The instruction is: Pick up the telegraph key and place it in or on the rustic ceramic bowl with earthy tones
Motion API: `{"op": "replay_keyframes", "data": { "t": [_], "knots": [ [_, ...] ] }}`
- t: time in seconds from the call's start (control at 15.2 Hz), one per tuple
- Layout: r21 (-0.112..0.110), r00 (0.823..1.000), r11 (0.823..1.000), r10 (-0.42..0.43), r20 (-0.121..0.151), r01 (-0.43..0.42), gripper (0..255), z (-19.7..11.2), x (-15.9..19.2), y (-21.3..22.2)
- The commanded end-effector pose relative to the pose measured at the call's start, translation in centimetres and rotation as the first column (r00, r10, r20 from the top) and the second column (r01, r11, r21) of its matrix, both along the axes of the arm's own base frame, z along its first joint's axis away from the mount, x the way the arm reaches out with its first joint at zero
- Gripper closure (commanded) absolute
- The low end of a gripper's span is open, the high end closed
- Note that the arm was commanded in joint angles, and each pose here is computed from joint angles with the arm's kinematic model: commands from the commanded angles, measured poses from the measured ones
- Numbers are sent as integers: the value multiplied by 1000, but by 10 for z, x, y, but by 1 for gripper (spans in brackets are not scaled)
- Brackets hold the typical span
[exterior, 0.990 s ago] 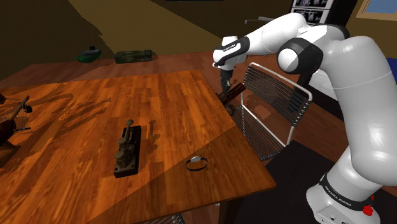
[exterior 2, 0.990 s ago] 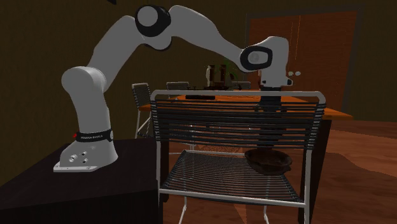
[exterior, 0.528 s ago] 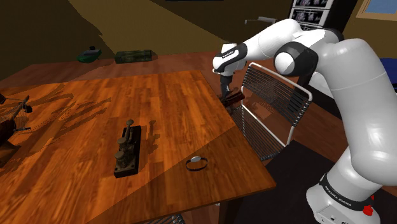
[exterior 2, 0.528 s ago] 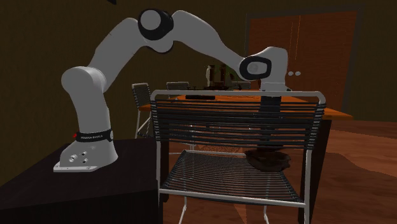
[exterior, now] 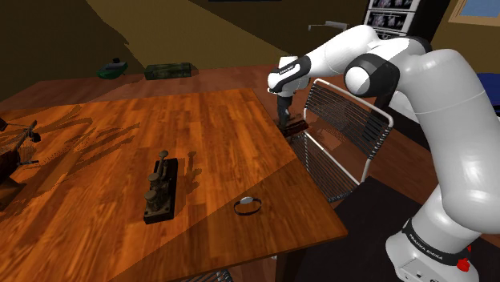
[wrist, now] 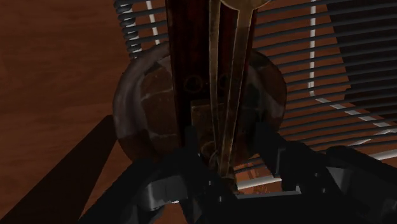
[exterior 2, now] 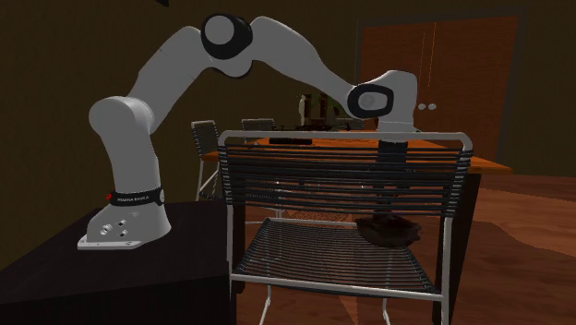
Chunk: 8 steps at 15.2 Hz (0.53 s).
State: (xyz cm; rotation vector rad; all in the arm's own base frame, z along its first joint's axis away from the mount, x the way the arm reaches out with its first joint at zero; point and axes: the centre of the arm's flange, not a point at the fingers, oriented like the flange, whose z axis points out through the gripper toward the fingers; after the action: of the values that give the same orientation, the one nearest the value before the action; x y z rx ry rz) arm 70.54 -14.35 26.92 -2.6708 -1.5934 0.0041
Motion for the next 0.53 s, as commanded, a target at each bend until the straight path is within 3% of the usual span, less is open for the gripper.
{"op": "replay_keyframes", "data": {
  "t": [0.0,0.26,0.46],
  "knots": [
    [0,1000,1000,0,0,0,0,0,0,0],
    [0,1000,1000,0,0,0,0,0,0,0],
    [0,1000,1000,0,0,0,0,40,1,-1]
  ]
}}
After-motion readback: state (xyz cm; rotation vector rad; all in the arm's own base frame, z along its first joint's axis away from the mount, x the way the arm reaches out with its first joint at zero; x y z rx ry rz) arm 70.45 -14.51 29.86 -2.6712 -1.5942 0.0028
